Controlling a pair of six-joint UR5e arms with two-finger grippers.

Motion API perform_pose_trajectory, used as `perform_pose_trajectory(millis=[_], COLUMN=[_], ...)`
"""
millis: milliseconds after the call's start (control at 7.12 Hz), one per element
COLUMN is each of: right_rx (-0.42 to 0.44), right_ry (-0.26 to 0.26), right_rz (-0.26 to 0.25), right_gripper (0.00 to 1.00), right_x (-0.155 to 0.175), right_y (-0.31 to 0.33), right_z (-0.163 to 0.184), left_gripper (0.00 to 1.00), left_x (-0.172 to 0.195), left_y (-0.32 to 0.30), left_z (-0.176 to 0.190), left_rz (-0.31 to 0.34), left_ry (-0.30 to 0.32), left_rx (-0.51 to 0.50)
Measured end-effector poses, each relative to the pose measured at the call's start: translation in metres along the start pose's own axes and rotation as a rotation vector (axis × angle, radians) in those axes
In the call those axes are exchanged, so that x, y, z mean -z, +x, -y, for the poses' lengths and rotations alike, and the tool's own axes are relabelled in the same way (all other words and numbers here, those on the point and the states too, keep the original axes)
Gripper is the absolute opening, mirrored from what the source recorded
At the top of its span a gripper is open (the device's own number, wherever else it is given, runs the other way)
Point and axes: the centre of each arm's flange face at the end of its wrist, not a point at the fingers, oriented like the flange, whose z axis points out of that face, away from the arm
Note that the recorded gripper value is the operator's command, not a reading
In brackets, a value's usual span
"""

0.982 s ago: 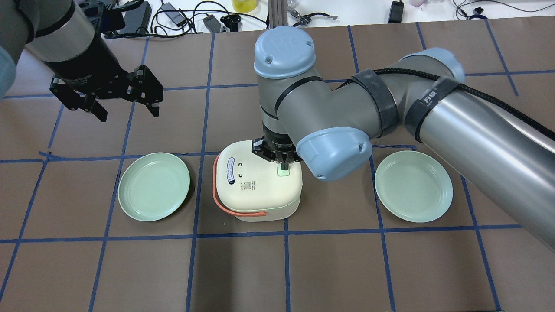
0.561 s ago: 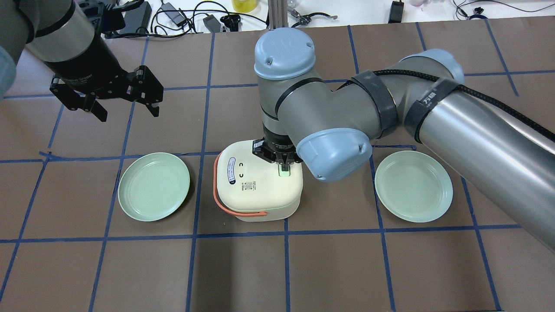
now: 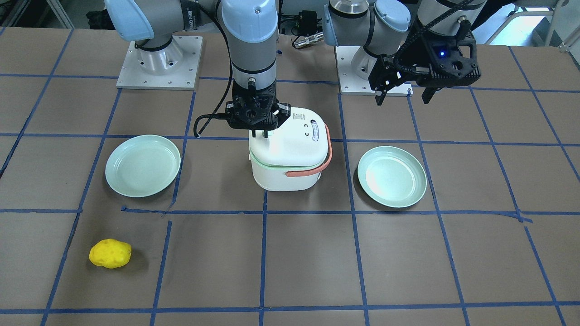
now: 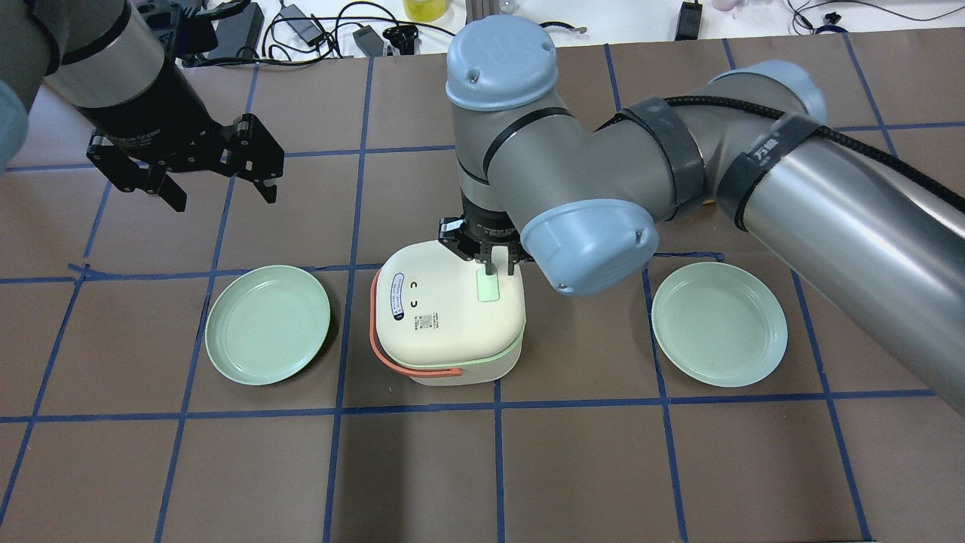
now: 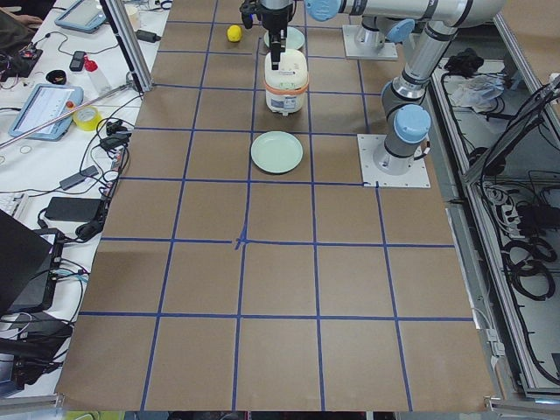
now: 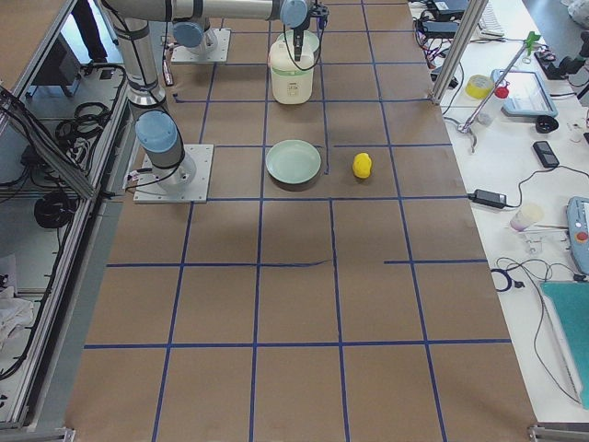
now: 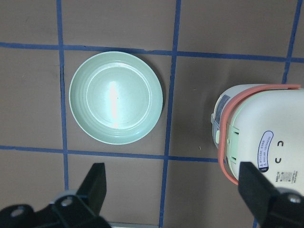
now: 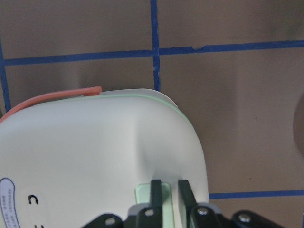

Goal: Press rice cooker button

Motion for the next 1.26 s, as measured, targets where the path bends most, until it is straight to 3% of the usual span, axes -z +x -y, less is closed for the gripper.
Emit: perform_pose_trajectory(millis=[421, 842, 1263], right_rx=[0.004, 0.05, 0.04], right_ry=[0.016, 0.052, 0.116], right_rz=[-0.031, -0.008, 0.029], right_gripper=[1.0, 1.0, 1.0], right_x=[0.053, 0.107, 0.143], right_y=[0.051, 0.117, 0.173], right_z=[0.033, 0.069, 0.1], left_gripper=[1.0, 1.0, 1.0], left_x=[0.0, 0.0, 0.0], left_y=[0.0, 0.0, 0.0], left_z=[0.0, 0.0, 0.0], left_rz=[0.0, 0.0, 0.0], left_ry=[0.0, 0.0, 0.0], left_rx=[0.0, 0.0, -0.001])
